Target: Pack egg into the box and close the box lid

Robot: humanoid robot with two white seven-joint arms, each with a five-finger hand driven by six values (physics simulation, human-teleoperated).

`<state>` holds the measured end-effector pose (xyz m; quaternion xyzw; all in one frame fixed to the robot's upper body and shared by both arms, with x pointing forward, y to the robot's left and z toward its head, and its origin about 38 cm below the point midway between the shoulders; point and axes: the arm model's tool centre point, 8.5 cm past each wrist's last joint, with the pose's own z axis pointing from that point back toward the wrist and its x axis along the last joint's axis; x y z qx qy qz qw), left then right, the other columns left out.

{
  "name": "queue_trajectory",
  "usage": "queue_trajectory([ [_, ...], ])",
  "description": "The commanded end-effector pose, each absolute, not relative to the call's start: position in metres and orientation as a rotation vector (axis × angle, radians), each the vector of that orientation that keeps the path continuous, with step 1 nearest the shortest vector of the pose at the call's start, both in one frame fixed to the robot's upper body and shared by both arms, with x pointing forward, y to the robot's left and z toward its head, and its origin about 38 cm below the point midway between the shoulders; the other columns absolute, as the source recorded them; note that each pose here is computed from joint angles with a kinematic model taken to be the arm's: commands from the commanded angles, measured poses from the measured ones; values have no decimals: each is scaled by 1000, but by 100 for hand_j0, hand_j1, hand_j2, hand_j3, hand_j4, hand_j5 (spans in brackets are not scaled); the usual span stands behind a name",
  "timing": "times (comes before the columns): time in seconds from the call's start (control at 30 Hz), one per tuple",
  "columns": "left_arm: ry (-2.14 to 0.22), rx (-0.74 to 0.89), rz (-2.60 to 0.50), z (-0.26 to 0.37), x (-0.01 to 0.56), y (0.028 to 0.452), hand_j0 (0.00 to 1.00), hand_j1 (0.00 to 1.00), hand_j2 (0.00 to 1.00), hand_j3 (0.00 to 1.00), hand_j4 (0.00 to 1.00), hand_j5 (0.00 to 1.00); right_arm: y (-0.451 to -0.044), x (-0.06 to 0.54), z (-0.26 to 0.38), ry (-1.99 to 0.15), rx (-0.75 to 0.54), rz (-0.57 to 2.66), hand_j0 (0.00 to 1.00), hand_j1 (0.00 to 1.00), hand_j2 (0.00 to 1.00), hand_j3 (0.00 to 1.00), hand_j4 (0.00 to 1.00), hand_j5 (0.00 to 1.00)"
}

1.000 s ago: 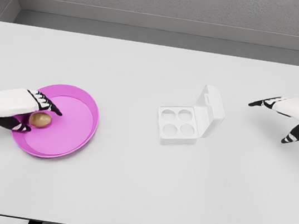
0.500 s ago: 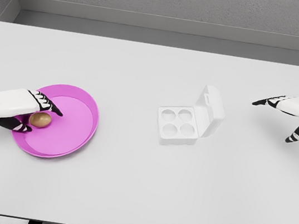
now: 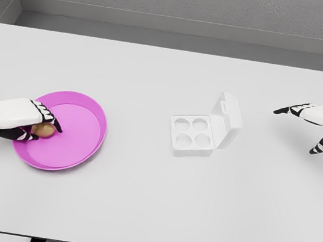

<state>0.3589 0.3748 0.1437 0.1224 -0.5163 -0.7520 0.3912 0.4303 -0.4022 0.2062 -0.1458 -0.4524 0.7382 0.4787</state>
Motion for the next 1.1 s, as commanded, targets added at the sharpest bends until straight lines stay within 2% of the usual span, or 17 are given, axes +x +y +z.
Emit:
queue_trajectory([
  [0.0, -1315, 310, -1904, 144, 359, 375, 62, 62, 62, 62, 62, 62, -403, 430, 207, -1105, -356, 1797, 100, 100, 100, 100, 100, 100],
  [0.13, -1315, 306, -1900, 143, 358, 375, 60, 60, 60, 60, 60, 60, -403, 430, 207, -1105, -356, 1797, 100, 100, 100, 100, 100, 100],
  [0.27, -1319, 305, -1897, 142, 357, 375, 54, 54, 54, 54, 54, 54, -403, 430, 207, -1106, -356, 1799, 100, 100, 100, 100, 100, 100],
  [0.5, -1308, 293, -1896, 137, 354, 375, 53, 53, 53, 53, 53, 53, -405, 430, 208, -1101, -360, 1797, 100, 100, 100, 100, 100, 100],
  [0.8, -1309, 291, -1894, 137, 354, 376, 34, 34, 34, 34, 34, 34, -406, 429, 208, -1099, -362, 1798, 100, 100, 100, 100, 100, 100],
  [1.07, -1317, 288, -1896, 139, 354, 373, 31, 31, 31, 31, 31, 31, -406, 429, 209, -1099, -365, 1798, 100, 100, 100, 100, 100, 100],
])
